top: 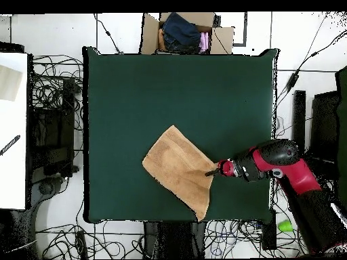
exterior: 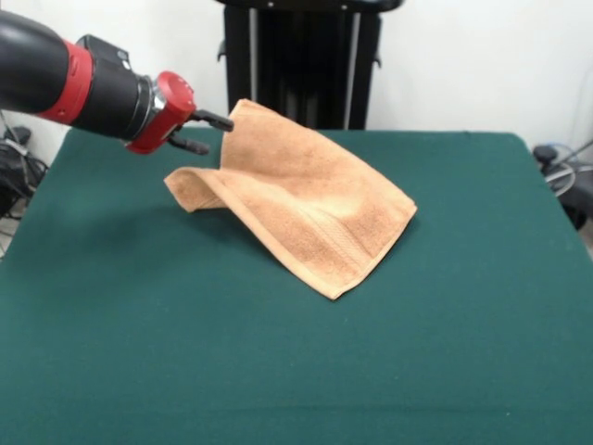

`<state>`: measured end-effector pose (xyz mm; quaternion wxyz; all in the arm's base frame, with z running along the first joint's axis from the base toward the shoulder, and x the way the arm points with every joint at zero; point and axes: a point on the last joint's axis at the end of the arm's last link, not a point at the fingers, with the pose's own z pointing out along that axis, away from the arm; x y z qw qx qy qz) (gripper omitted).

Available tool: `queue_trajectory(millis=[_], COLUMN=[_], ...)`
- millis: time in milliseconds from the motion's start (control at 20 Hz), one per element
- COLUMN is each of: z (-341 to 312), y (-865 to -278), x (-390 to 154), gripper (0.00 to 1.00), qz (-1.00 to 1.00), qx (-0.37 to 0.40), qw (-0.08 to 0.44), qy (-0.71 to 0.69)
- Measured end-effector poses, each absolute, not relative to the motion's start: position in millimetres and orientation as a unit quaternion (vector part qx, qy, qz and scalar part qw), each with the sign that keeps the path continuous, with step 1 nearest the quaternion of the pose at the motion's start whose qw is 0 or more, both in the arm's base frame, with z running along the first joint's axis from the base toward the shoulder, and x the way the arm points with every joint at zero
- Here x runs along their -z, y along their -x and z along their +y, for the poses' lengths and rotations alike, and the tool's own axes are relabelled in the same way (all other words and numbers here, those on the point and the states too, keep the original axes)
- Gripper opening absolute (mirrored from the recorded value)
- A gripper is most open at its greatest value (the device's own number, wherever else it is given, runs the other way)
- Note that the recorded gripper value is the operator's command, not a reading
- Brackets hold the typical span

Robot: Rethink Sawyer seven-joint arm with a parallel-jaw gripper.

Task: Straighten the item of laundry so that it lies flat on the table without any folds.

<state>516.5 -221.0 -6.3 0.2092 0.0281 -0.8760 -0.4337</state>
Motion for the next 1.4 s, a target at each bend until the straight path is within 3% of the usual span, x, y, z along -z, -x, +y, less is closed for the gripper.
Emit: queue_trajectory(millis=[1400], z=[-208], y=[-549], x=[29], gripper=[1.0], qz=[-0.869], qx=[0.446], qw=[0.21], qy=[-0.031])
